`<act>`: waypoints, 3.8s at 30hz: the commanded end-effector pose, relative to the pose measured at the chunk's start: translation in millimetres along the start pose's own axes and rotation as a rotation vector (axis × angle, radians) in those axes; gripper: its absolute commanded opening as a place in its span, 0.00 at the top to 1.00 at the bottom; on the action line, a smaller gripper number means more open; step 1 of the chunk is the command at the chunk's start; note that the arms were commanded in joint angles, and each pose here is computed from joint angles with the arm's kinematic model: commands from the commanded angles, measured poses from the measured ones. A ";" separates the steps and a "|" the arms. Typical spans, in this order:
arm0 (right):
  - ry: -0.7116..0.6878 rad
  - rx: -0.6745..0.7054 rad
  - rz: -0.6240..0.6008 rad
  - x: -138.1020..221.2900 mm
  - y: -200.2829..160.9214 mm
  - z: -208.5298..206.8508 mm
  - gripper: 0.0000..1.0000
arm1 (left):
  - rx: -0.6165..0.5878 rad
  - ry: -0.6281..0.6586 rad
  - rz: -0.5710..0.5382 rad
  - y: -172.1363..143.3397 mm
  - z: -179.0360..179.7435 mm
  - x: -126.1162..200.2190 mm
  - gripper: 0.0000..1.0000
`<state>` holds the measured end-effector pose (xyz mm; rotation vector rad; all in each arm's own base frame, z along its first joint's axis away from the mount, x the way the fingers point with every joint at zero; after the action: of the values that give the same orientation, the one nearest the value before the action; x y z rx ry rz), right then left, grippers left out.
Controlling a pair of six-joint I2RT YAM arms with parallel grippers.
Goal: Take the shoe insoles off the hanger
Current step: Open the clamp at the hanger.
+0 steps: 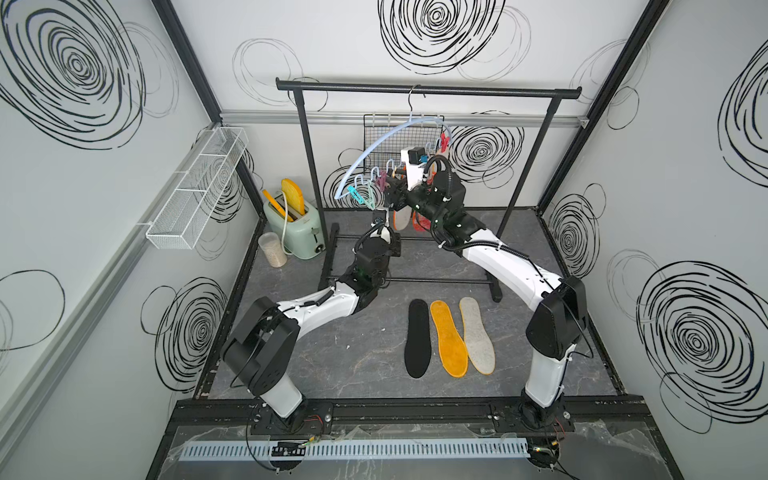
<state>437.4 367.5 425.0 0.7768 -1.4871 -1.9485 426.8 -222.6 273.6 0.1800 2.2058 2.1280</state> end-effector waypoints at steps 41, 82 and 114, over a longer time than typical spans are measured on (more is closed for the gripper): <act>0.064 0.012 -0.027 2.4 8.3 11.9 0.79 | -0.035 -0.189 -0.161 18.8 12.8 11.8 0.21; -0.111 0.061 -0.022 2.4 0.1 4.1 0.47 | -0.091 -0.074 -0.211 52.6 24.3 -20.6 1.00; -0.190 -0.025 -0.178 17.5 41.1 11.2 0.68 | -0.121 -0.001 -0.190 44.1 20.5 -16.5 1.00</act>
<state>433.4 365.5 430.9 0.6601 -1.5843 -2.1383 451.7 -204.4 308.9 0.0059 2.0103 2.1466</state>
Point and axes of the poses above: each gripper's point midway between its finger pads, its own x axis back along the fingers, its own z axis along the line the jaws close on, y = z × x, the point moved 2 cm from there along x, back along the fingers, and after that the axes turned 2 degrees about -x, right-handed, at the moved point
